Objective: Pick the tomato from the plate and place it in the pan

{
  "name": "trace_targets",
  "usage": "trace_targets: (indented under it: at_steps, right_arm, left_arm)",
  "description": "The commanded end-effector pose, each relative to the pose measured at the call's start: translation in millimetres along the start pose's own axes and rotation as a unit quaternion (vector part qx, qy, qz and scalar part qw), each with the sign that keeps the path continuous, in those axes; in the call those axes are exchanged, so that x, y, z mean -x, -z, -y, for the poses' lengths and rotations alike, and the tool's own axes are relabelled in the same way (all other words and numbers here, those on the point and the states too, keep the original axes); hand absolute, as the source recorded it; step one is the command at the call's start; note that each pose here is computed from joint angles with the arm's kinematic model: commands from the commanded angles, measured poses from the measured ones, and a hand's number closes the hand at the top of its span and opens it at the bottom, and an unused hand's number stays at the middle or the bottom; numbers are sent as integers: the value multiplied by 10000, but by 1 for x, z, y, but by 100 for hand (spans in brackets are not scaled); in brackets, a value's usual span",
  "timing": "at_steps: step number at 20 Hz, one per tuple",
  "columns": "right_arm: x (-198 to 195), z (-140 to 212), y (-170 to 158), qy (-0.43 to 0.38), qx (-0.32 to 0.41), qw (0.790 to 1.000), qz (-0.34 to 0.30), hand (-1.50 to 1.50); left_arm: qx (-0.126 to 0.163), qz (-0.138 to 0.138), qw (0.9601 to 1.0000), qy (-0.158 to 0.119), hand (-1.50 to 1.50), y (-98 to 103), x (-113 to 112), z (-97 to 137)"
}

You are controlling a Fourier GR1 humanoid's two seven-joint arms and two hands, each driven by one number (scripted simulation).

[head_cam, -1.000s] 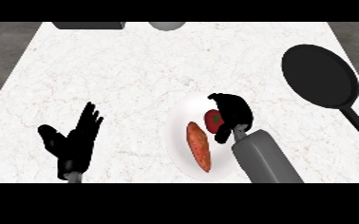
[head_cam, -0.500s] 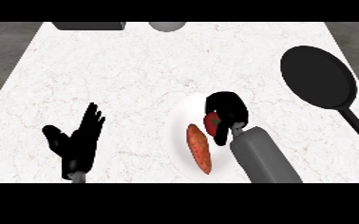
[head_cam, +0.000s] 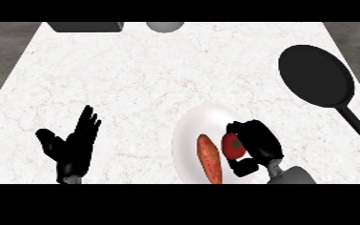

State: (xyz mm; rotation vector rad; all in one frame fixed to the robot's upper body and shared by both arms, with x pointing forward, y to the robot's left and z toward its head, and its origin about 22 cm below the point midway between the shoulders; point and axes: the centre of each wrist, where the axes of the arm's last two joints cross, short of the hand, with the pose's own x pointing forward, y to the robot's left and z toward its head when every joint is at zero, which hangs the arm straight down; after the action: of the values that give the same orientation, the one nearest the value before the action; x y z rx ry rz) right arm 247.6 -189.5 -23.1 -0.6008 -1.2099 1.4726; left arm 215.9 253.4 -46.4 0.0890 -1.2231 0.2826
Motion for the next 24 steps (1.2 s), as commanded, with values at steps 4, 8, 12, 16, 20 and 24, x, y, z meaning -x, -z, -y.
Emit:
trace_targets:
  at_steps: [4,8,12,16,20,24]
  right_arm:
    - [23,6,-63,-488,833,9949,301,150]
    - [18,33,-86,-398,2179,9746,333,150]
    - [5,70,-104,-84,3158,9488,16,150]
    - [14,88,-118,446,3310,9422,-283,150]
    - [43,116,-120,588,3334,9402,-374,150]
    - [57,138,-97,960,3445,9326,-495,150]
  left_arm:
    - [128,-43,9999,-14,0,-11,-16,8]
    - [-78,9,10000,-46,0,-6,1,-4]
    - [-64,18,10000,-1,0,-4,-5,2]
    - [-24,13,10000,30,0,1,1,-10]
    - [111,-1,9999,30,0,2,9,2]
    - [127,-20,9999,41,0,-2,-10,9]
